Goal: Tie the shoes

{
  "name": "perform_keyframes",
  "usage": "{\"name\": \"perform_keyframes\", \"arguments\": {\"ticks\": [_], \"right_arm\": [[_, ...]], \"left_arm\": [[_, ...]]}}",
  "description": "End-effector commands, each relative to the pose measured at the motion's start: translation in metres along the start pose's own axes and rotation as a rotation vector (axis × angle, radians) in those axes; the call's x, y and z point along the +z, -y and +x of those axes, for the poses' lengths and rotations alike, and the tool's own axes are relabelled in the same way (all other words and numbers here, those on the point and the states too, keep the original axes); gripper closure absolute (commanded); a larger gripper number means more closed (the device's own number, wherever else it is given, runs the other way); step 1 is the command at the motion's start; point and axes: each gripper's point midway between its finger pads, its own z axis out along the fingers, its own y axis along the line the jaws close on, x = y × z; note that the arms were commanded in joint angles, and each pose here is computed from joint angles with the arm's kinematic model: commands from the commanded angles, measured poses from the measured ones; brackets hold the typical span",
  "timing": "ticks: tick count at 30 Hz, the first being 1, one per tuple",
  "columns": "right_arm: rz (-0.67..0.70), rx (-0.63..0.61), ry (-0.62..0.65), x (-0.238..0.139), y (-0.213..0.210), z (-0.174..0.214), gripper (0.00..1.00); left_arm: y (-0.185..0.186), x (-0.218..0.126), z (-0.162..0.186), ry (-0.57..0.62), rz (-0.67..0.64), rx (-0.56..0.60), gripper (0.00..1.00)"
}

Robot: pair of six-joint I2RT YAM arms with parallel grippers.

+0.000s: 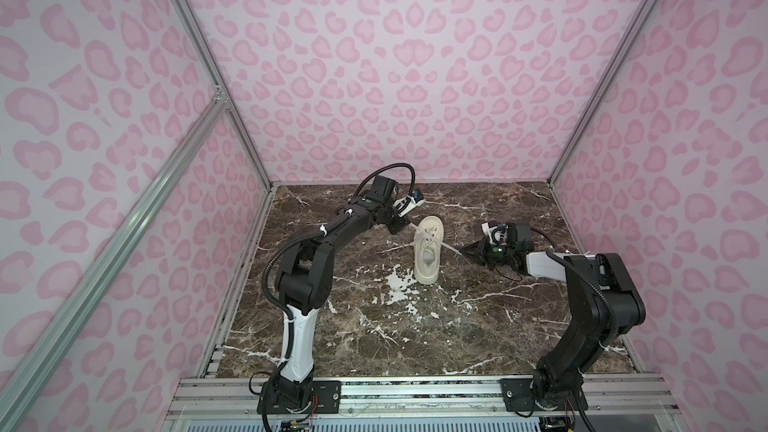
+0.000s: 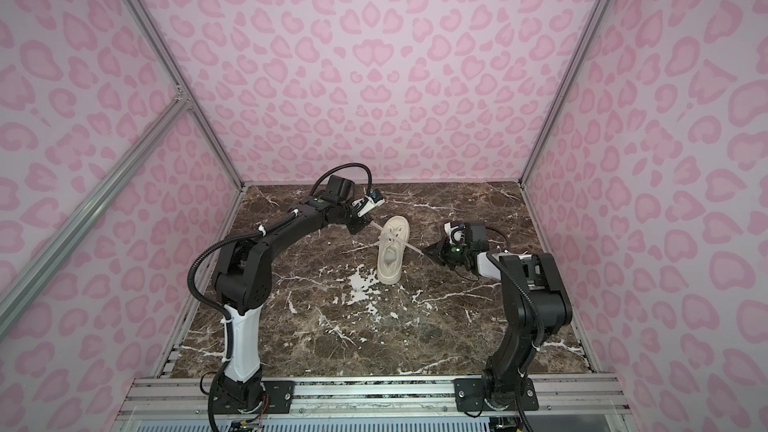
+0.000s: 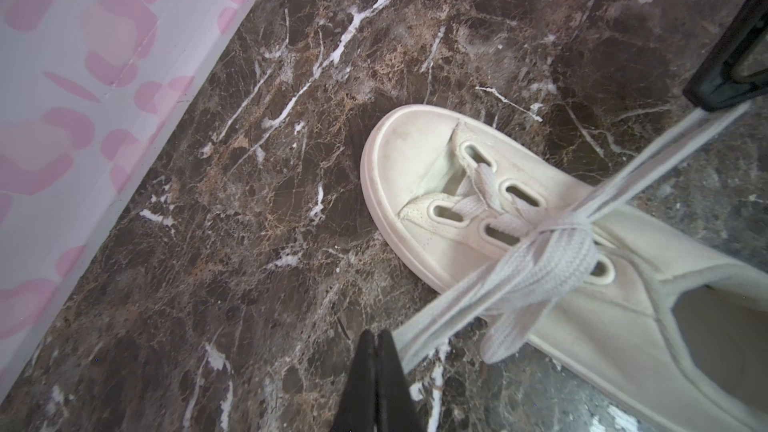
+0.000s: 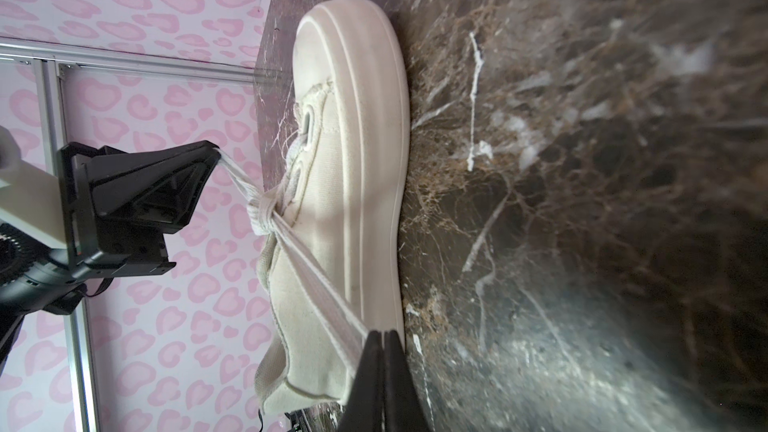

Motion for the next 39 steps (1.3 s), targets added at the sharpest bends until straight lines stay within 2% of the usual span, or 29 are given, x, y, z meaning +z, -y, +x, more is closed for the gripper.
{"name": "perform_keyframes", "arguments": {"ticks": [1, 5, 13, 21, 33, 39], "right_arm": [[0.062, 0.035, -0.026, -0.002, 0.011, 0.007, 1.0], [0.069, 0.03, -0.022, -0.003, 0.01, 0.006, 1.0], [0.067, 0.014, -0.026, -0.009, 0.003, 0.009, 1.0], [0.08, 0.024, -0.038, -0.008, 0.012, 0.016, 1.0], [0.108, 0.041, -0.041, -0.007, 0.027, 0.02, 1.0], [0.114, 0.049, -0.042, -0.007, 0.032, 0.021, 1.0]], "left_arm": [[-0.015, -0.015, 0.001, -0.037, -0.114, 0.011, 0.97], [0.002, -0.02, 0.006, -0.053, -0.106, 0.005, 0.96], [0.012, -0.039, 0.007, -0.051, -0.104, -0.044, 0.96], [0.02, -0.035, 0.021, -0.083, -0.091, -0.072, 0.96], [-0.006, -0.03, 0.032, -0.1, -0.13, -0.092, 0.97], [-0.009, -0.029, 0.039, -0.116, -0.132, -0.096, 0.96]]}}
